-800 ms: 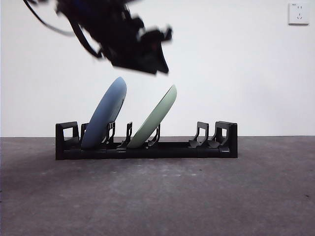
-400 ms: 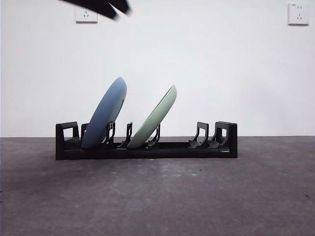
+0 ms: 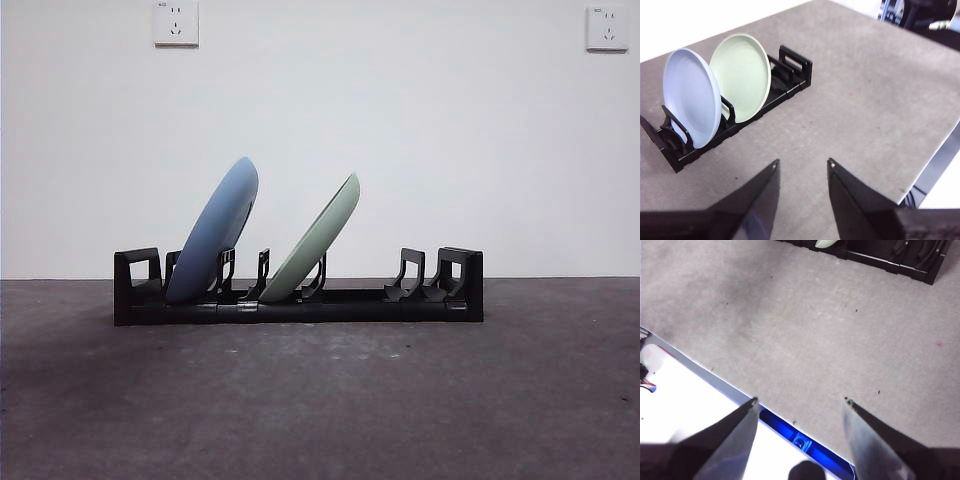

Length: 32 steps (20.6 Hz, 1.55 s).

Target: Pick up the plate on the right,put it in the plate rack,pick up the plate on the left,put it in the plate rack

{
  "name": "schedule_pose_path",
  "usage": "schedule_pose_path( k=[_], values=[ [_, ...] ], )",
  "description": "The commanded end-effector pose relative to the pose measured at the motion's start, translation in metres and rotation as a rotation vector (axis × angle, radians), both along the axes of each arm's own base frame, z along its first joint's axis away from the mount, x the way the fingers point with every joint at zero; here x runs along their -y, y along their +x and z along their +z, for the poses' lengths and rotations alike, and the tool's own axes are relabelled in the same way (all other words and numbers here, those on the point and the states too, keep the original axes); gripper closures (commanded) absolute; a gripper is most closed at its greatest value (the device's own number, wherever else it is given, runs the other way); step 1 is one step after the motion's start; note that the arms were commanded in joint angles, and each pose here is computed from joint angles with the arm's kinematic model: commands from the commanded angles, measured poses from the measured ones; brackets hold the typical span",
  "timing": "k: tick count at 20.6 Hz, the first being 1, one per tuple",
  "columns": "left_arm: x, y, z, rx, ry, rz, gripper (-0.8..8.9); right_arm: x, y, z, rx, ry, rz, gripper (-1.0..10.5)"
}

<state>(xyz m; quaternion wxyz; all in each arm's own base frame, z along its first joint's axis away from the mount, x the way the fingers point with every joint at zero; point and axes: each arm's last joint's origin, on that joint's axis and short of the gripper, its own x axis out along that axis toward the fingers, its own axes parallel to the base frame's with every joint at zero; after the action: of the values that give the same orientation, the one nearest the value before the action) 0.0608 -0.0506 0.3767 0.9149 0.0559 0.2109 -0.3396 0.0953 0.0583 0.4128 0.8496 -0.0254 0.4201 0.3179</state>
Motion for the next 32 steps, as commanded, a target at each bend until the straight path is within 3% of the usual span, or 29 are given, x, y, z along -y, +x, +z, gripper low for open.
schedule_pose_path(
  k=[1, 5, 8, 9, 10, 19, 30, 32],
  values=[
    [-0.001, -0.002, 0.0, -0.013, -0.014, 0.007, 6.57, 0.002, -0.006, 0.003, 0.047, 0.031, 0.019, 6.7],
    [0.001, 0.001, -0.001, -0.024, -0.009, 0.0, 6.57, 0.007, -0.015, 0.006, 0.076, 0.068, 0.038, 6.8],
    [0.004, 0.002, 0.0, -0.032, -0.029, -0.043, 6.62, 0.009, -0.021, 0.008, 0.09, 0.075, 0.039, 8.2],
    [0.004, 0.002, 0.001, -0.027, -0.033, -0.045, 7.17, 0.01, -0.022, 0.007, 0.085, 0.071, 0.041, 8.9],
    [0.004, 0.002, 0.001, -0.023, -0.036, -0.046, 8.42, 0.01, -0.023, 0.006, 0.079, 0.059, 0.049, 9.7],
    [0.006, 0.003, 0.001, -0.03, -0.035, -0.063, 8.17, 0.01, -0.022, 0.003, 0.045, 0.029, 0.044, 9.4],
    [0.009, 0.007, -0.001, -0.03, 0.0, -0.065, 8.17, 0.003, 0.008, -0.006, 0.046, -0.182, -0.113, 9.4],
    [0.009, 0.011, 0.0, -0.018, 0.001, -0.018, 8.17, 0.001, 0.013, -0.008, 0.037, -0.206, -0.124, 9.4]
  ],
)
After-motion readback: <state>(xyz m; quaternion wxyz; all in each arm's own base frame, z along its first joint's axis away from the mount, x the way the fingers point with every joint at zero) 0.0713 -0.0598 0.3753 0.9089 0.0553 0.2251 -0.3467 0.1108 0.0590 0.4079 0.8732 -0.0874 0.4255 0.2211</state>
